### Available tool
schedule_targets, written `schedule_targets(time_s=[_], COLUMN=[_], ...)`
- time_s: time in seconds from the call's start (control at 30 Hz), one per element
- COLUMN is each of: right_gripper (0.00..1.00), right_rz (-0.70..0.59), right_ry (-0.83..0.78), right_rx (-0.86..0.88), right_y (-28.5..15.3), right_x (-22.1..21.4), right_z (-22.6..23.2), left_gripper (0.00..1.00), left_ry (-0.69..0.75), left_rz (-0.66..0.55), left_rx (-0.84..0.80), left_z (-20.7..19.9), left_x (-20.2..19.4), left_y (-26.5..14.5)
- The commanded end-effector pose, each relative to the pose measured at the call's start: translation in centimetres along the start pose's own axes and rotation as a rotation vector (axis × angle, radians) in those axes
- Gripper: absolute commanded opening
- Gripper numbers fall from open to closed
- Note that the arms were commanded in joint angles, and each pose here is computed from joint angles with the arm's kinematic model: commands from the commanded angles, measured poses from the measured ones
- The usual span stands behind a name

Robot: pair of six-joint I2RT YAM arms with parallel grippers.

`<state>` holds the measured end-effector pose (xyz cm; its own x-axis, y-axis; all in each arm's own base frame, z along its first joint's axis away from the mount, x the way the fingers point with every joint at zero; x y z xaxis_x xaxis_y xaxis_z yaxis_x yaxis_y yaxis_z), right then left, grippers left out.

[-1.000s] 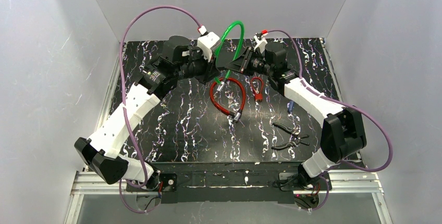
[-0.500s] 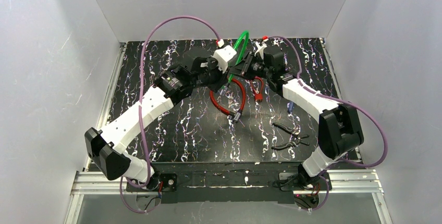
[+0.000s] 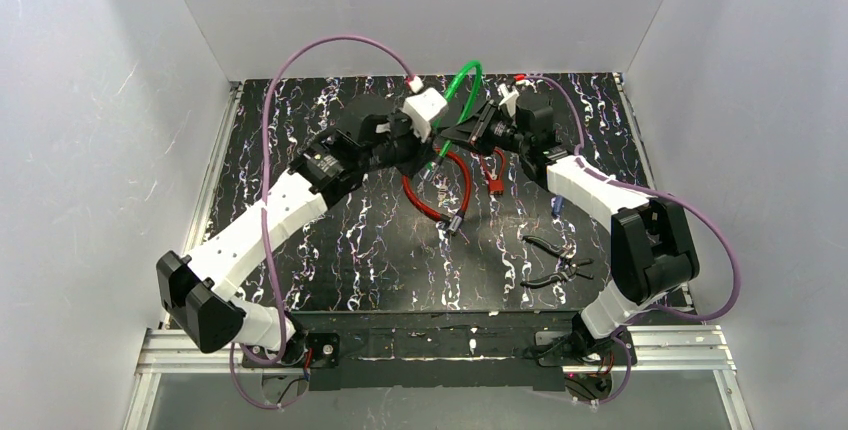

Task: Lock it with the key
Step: Lock the lock.

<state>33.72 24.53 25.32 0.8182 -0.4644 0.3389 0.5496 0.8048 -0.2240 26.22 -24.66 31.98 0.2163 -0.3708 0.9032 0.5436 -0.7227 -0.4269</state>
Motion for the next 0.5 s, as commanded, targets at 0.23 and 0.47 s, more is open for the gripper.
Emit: schedule_targets(time_s=[0.23,0.47], right_gripper=[0.01,0.01], right_rz=[0.026,0.037], right_ry=[-0.054,-0.032], right_rx=[0.265,0.294], right_y=[-1.8,-1.8], right_x=[0.2,0.1], right_z=[7.8,8.1], left_gripper=[0.00,0.00], left_ry=[-0.163,-0.071], left_rz=[0.102,0.074], left_rx=[-0.118,-0.073], left_z=[0.6,0.6], left_x=[-2.9,-3.6], left_y=[0.2,0.6])
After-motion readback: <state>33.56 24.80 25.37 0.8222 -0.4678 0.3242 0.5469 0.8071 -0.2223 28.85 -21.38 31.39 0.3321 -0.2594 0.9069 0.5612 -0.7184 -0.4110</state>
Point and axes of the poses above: each gripper's point midway between its finger pads, its own y axis out along the fingers, its own z axis along the line the jaws close on, x = y × z, the point moved 7 cm from there along -y, back along the fingers, and after that the axes turned 2 degrees about y, right-handed, at the moved point
